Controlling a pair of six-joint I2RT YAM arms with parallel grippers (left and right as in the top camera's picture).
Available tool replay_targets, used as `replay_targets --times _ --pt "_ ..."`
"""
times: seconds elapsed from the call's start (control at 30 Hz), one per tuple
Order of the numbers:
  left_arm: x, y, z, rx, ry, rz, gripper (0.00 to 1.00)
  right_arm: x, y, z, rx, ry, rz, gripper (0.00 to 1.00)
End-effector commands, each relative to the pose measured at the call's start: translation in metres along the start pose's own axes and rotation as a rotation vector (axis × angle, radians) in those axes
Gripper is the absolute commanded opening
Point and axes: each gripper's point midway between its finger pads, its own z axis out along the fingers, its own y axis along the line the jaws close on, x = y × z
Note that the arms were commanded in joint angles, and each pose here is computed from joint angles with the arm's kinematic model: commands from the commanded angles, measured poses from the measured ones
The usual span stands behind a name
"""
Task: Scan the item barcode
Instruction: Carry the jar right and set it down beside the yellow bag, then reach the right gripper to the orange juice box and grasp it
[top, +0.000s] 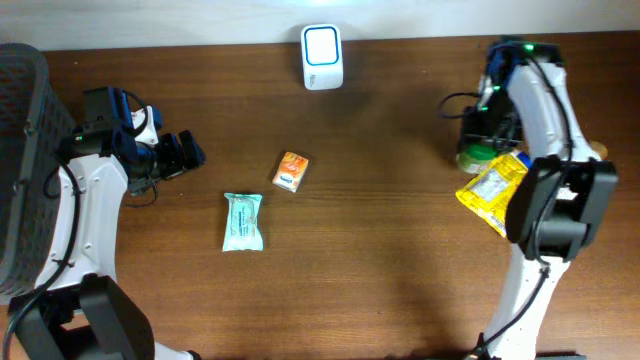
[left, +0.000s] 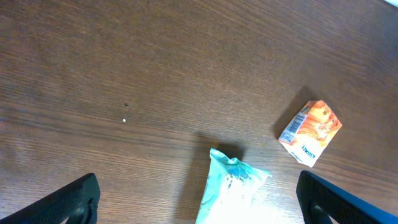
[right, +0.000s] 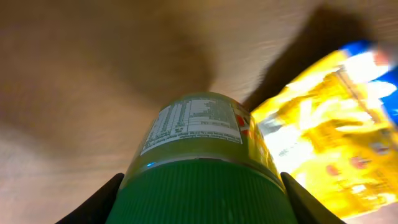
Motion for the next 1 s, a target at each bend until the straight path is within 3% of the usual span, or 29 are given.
replay_targets --times 0.0,0.53,0.67,0.7,0.73,0.83,0.97 --pt "0.002 0.003 0.005 -0.007 0.016 -0.005 0.99 -0.006 -0.014 -0.002 -0.013 -0.023 0.052 0.3" --pt "0.002 0.003 0.005 -0.007 0.016 -0.005 0.99 -0.014 -0.021 0.05 -0.002 -0.059 0.062 0.38" --pt "0.002 0.003 0.005 -0.007 0.016 -0.005 0.99 -0.01 -0.021 0.045 -0.002 -0.047 0.062 0.64" --pt "0.002 0.003 0.005 -0.007 0.016 -0.005 0.99 -0.01 -0.021 0.039 -0.001 -0.048 0.062 0.72" --pt "0.002 0.003 0.005 -0.007 0.016 -0.005 0.99 -0.011 -0.021 0.031 -0.002 -0.053 0.062 0.73" --pt "0.002 0.003 0.005 -0.007 0.016 -0.005 0.99 -0.014 -0.02 -0.003 -0.004 -0.088 0.062 0.95" --pt "0.002 0.003 0.005 -0.007 0.016 -0.005 0.99 -0.017 -0.019 -0.067 -0.01 -0.156 0.059 0.98"
